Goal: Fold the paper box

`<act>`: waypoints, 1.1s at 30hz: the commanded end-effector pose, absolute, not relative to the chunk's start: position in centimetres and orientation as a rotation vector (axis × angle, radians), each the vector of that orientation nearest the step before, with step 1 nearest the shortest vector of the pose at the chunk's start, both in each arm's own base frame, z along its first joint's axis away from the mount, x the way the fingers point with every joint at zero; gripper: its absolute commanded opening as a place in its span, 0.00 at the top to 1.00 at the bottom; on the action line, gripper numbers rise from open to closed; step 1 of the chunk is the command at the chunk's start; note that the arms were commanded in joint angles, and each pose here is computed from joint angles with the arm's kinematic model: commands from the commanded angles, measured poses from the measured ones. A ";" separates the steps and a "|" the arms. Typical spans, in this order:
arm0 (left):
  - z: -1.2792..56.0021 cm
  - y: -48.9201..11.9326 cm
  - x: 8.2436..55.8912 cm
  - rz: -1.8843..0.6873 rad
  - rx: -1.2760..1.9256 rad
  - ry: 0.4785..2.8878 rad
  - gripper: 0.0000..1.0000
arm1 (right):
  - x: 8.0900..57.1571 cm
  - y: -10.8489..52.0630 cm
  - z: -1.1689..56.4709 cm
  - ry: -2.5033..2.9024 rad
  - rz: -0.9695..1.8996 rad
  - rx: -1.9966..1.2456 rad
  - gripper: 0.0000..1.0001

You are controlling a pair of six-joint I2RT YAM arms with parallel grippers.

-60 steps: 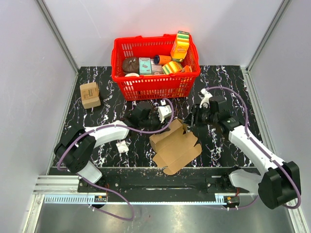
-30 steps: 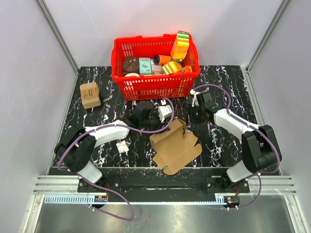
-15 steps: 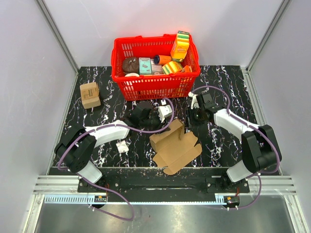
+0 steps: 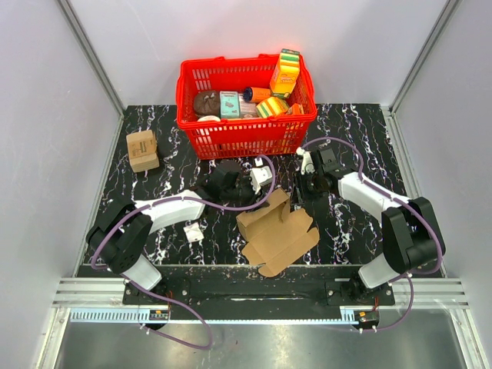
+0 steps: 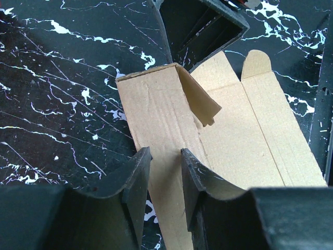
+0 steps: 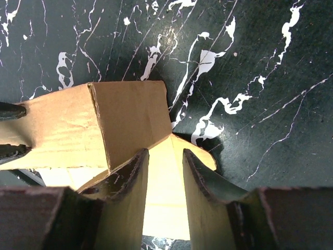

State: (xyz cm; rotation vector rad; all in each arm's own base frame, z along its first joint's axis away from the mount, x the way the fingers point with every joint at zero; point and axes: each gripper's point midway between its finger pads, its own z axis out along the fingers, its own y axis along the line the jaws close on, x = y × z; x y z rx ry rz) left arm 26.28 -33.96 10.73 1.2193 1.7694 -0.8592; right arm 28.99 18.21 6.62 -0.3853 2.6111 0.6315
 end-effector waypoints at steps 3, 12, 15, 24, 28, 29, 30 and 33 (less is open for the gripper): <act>9.9 -34.0 26.4 -0.841 1.235 1.802 0.65 | 28.8 19.2 6.9 2.569 0.716 -0.428 0.61; 9.9 -34.0 26.5 -0.837 1.235 1.801 0.65 | 28.1 19.7 7.1 2.556 0.772 -0.451 0.60; 9.9 -34.0 26.4 -0.840 1.235 1.803 0.65 | 27.9 19.9 7.3 2.546 0.791 -0.452 0.60; 9.8 -34.0 26.4 -0.838 1.237 1.802 0.65 | 28.1 20.4 7.8 2.511 0.824 -0.461 0.59; 9.8 -34.0 26.4 -0.841 1.239 1.801 0.66 | 28.4 20.7 8.2 2.488 0.831 -0.456 0.57; 9.9 -34.1 26.4 -0.840 1.238 1.801 0.66 | 28.5 20.8 8.4 2.482 0.833 -0.451 0.56; 9.8 -34.0 26.4 -0.841 1.239 1.802 0.66 | 28.5 20.8 8.4 2.479 0.834 -0.450 0.56; 9.8 -34.1 26.3 -0.843 1.244 1.802 0.66 | 28.7 21.0 8.6 2.468 0.844 -0.451 0.55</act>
